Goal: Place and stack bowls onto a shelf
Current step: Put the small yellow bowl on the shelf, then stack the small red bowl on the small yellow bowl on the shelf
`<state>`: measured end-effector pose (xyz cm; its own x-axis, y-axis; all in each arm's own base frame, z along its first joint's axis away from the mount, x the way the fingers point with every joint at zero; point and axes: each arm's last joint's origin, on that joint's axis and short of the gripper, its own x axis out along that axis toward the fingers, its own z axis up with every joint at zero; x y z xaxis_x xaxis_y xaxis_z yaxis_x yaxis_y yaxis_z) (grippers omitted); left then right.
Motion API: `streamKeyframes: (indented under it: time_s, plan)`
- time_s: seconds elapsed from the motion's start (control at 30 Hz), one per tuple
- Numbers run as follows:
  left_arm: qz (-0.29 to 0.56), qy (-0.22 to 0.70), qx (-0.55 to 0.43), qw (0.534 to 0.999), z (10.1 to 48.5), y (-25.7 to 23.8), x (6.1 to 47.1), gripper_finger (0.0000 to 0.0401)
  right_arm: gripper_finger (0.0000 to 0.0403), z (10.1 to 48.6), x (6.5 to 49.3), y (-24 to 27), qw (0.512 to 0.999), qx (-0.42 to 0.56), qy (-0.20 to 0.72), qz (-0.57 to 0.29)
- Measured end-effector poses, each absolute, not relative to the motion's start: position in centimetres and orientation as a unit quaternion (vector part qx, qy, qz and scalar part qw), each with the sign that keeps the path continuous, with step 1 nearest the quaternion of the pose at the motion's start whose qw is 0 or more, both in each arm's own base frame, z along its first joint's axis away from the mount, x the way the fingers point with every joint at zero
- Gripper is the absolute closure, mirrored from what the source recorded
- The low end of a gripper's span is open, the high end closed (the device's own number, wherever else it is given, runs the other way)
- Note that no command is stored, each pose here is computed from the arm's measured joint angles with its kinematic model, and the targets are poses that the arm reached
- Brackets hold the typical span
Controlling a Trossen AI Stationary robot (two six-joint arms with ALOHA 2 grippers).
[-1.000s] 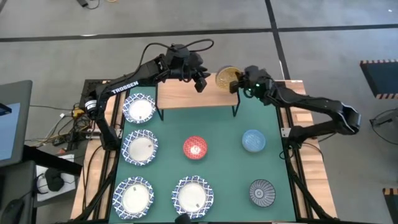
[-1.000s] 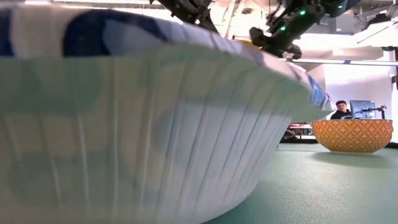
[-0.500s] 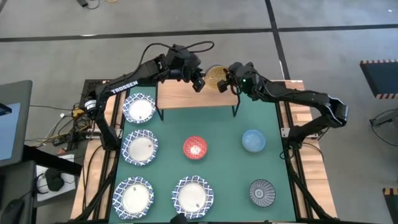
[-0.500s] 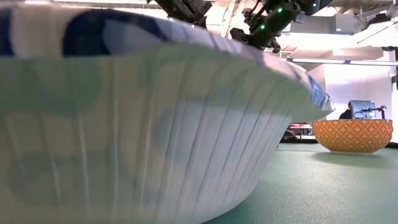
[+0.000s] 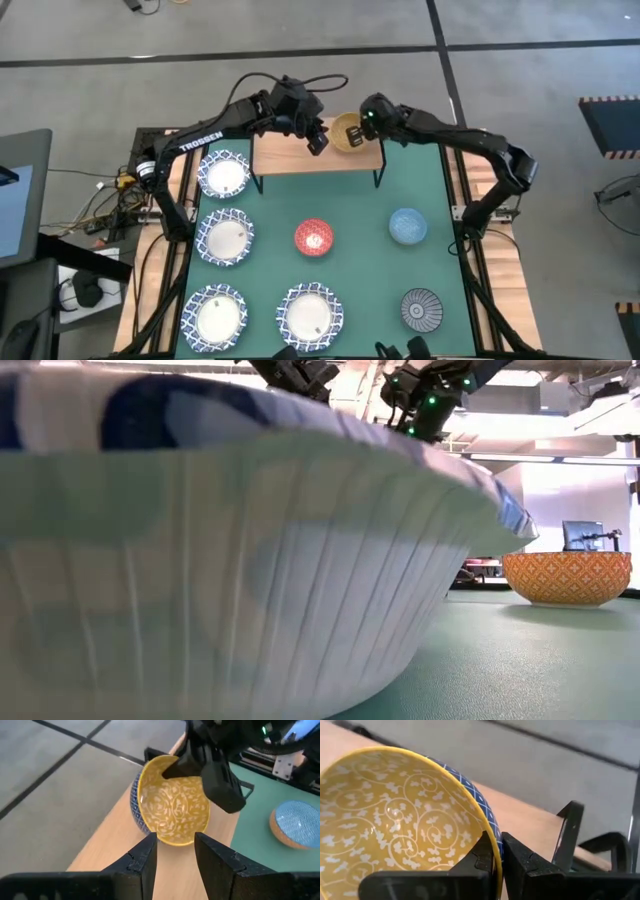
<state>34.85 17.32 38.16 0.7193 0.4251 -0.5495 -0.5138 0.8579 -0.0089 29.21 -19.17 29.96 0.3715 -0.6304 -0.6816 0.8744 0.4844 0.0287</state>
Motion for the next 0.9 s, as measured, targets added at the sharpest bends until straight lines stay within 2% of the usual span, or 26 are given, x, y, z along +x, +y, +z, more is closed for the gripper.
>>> streamKeyframes:
  time_s: [0.3,0.43,0.57,0.73,0.9]
  plan:
    - [0.252,0.297,-0.093,0.916,37.8,16.9,34.7,0.0285,0.0338,31.2,30.3,-20.2,0.761,0.281,0.371,-0.451]
    - [0.247,0.314,-0.09,0.912,37.5,16.5,34.7,0.0285,0.0299,31.3,30.3,-20.6,0.762,0.294,0.373,-0.44]
    - [0.242,0.329,-0.084,0.909,37.4,16.3,34.5,0.0285,0.0241,32.2,29.7,-20.4,0.771,0.301,0.365,-0.426]
    - [0.227,0.363,-0.081,0.9,37.2,15.9,33.8,0.0285,0.0173,35.4,27.6,-19.1,0.79,0.3,0.327,-0.423]
    - [0.211,0.407,-0.061,0.887,37.1,15.3,32.8,0.0285,0.0154,37.9,25.0,-16.8,0.789,0.315,0.313,-0.424]
